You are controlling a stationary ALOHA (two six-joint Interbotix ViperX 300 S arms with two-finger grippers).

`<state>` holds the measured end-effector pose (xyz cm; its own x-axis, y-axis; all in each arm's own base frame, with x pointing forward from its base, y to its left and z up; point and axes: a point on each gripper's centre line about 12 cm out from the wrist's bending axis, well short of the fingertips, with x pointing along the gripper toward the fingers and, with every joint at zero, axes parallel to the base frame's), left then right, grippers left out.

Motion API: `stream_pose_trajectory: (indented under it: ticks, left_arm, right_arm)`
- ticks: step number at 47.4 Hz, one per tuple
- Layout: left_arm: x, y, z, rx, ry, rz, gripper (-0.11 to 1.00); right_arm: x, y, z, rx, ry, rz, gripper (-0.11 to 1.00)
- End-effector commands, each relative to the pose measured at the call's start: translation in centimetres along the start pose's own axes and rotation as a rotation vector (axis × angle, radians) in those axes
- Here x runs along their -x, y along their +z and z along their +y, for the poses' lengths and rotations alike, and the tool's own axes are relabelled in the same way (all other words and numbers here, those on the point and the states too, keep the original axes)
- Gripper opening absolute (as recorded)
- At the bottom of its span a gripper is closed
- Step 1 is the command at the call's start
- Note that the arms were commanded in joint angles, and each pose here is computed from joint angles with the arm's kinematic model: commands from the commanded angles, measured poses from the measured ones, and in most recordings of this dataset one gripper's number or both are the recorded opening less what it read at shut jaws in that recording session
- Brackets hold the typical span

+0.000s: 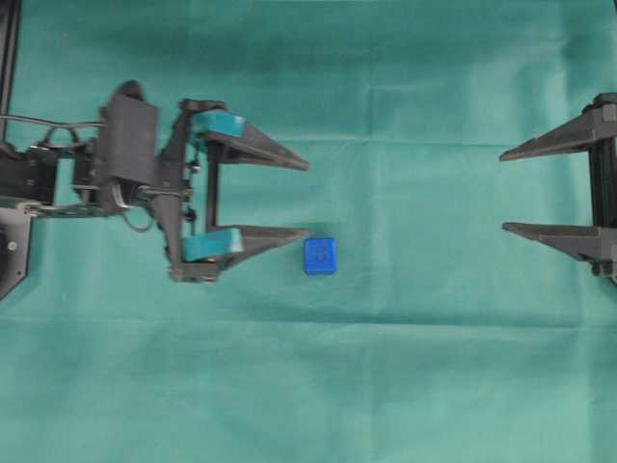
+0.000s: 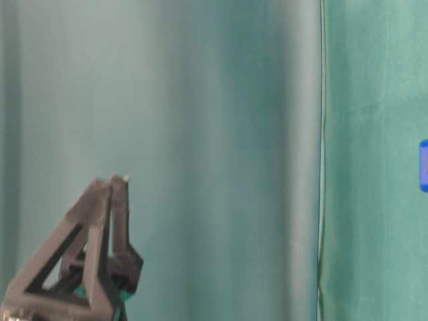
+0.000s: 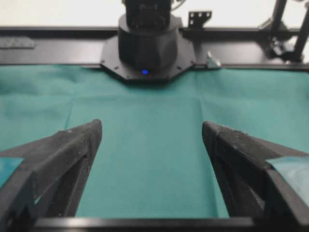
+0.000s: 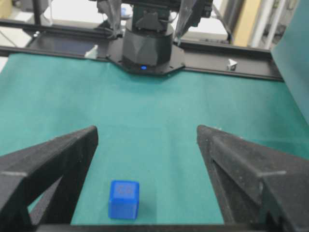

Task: Handover the blue block to the right arm after grasping it with the left arm, then place it in the designated position.
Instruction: 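Move the left gripper over the blue cube and lower around it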

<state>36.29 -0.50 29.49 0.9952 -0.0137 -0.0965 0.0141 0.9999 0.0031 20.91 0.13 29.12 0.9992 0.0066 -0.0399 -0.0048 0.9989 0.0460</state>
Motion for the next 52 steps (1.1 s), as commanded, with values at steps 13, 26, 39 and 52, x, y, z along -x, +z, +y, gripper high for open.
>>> stream_pose_trajectory:
  ticks: [13, 26, 39, 52]
  left_arm:
    - [-1.3, 0.9, -0.2, 0.025, -0.003, 0.068, 1.00]
    - [-2.7, 0.8, -0.2, 0.048, 0.002, 0.295, 1.00]
    - [-4.9, 0.1, -0.2, 0.052, 0.009, 0.588, 1.00]
    - [-6.5, 0.1, -0.2, 0.057, 0.016, 0.788, 1.00]
  right_arm:
    - [-0.2, 1.0, 0.1, 0.003, 0.003, -0.029, 0.99]
    - [-0.2, 1.1, 0.1, 0.002, 0.003, -0.029, 0.99]
    - [-0.2, 1.0, 0.1, 0.002, 0.003, -0.024, 0.99]
    - [-0.4, 0.8, 0.1, 0.002, 0.002, -0.015, 0.99]
